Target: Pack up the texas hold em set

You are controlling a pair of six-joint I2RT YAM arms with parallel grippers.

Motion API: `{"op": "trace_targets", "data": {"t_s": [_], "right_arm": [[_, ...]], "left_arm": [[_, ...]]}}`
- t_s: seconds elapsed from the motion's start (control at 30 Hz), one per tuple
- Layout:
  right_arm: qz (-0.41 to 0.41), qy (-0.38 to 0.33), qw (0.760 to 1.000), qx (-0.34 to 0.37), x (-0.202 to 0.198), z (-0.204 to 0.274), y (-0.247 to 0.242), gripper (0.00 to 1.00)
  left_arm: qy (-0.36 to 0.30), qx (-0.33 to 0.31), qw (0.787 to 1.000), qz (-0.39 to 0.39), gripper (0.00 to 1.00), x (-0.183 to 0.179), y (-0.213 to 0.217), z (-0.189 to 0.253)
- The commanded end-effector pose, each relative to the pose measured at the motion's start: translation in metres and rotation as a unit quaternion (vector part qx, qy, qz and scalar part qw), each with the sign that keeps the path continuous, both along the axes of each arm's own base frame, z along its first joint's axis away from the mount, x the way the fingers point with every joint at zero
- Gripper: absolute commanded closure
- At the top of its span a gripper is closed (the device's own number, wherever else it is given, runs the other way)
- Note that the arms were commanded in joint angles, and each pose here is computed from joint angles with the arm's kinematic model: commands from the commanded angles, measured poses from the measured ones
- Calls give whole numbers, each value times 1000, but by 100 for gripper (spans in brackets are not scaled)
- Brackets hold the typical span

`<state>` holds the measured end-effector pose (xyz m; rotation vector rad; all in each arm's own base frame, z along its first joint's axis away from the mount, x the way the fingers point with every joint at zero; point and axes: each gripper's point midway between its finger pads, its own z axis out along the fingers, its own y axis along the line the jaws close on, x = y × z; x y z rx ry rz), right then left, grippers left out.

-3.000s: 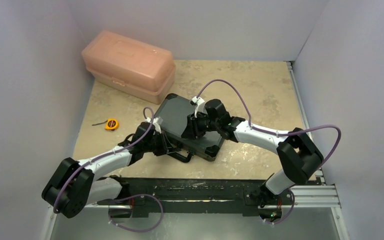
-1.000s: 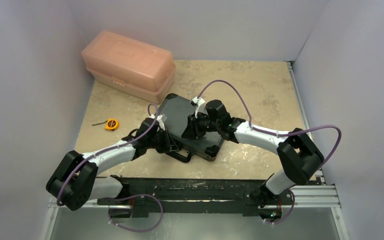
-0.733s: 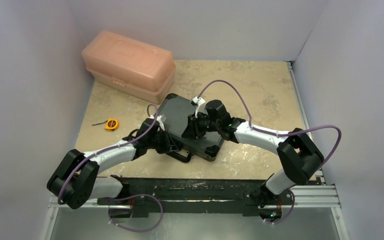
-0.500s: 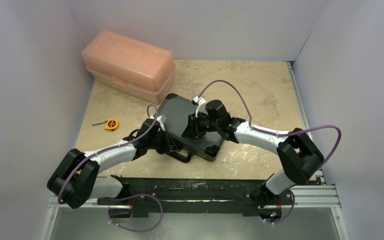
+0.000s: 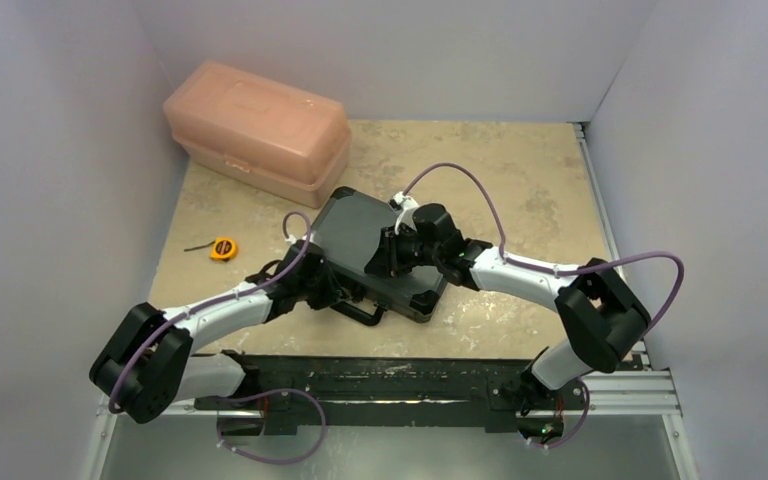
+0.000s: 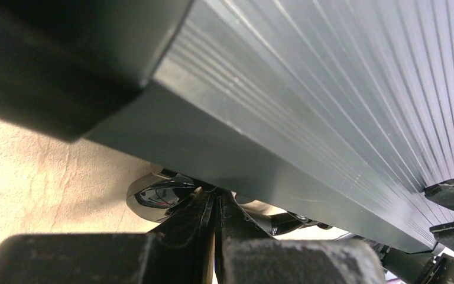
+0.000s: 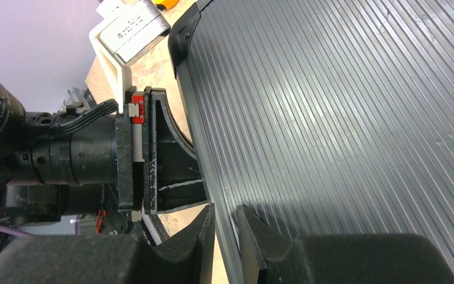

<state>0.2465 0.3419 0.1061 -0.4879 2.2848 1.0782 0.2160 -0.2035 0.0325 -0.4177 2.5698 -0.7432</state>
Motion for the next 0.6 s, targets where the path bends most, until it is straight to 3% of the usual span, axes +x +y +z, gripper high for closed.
{"op": "trace_targets", "data": {"t_s": [0.0,0.23,0.37,0.57], "right_arm": [[-33,140,965,-218,-57,-116,-85,74],[-33,138,965,-219,-58,-117,-87,74],[-33,136,965,-219,-59,-118,-88,74],[-33,135,966,-219,-59,-119,-89,74]], "left_arm": [[-12,16,999,34,100,11,3,5],[-2,13,999,29,100,8,-9,7],[-8,56,997,55,100,7,4,15],[-54,40,996,58,100,8,1,36]]}}
